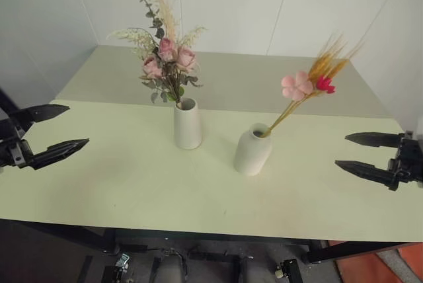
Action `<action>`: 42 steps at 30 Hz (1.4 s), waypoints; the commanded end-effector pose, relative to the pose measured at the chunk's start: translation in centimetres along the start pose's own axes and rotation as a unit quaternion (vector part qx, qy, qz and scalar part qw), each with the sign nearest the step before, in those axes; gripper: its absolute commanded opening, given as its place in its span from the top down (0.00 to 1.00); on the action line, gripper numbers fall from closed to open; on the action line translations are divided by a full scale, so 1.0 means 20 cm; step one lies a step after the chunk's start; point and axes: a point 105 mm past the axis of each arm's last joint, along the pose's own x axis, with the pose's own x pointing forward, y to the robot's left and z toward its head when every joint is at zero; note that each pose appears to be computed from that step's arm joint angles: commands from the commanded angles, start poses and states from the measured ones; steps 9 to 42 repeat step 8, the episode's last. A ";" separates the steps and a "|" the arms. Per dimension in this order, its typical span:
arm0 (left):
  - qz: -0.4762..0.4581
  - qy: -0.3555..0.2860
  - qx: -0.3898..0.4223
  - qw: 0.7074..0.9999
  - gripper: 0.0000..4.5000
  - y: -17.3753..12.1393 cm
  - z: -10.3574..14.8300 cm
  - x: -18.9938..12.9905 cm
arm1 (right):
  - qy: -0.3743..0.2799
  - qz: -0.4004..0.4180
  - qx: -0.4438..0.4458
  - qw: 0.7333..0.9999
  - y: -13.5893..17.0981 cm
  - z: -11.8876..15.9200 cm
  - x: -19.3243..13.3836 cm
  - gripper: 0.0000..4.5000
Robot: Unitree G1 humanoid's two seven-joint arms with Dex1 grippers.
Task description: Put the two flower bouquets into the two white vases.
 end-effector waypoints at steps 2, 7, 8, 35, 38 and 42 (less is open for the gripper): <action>0.013 -0.003 0.039 0.999 0.01 -0.01 0.06 -0.03 | 0.000 -0.020 -0.025 1.000 -0.05 0.03 -0.03 0.14; 0.035 -0.003 0.054 0.998 0.01 0.00 0.06 -0.05 | 0.004 -0.021 -0.025 0.999 -0.07 0.02 -0.02 0.14; 0.037 -0.003 0.054 0.998 0.01 0.01 0.06 -0.06 | 0.004 -0.020 -0.024 0.999 -0.07 0.03 -0.02 0.14; 0.037 -0.003 0.054 0.998 0.01 0.01 0.06 -0.06 | 0.004 -0.020 -0.024 0.999 -0.07 0.03 -0.02 0.14; 0.037 -0.003 0.054 0.998 0.01 0.01 0.06 -0.06 | 0.004 -0.020 -0.024 0.999 -0.07 0.03 -0.02 0.14; 0.037 -0.003 0.054 0.998 0.01 0.01 0.06 -0.06 | 0.004 -0.020 -0.024 0.999 -0.07 0.03 -0.02 0.14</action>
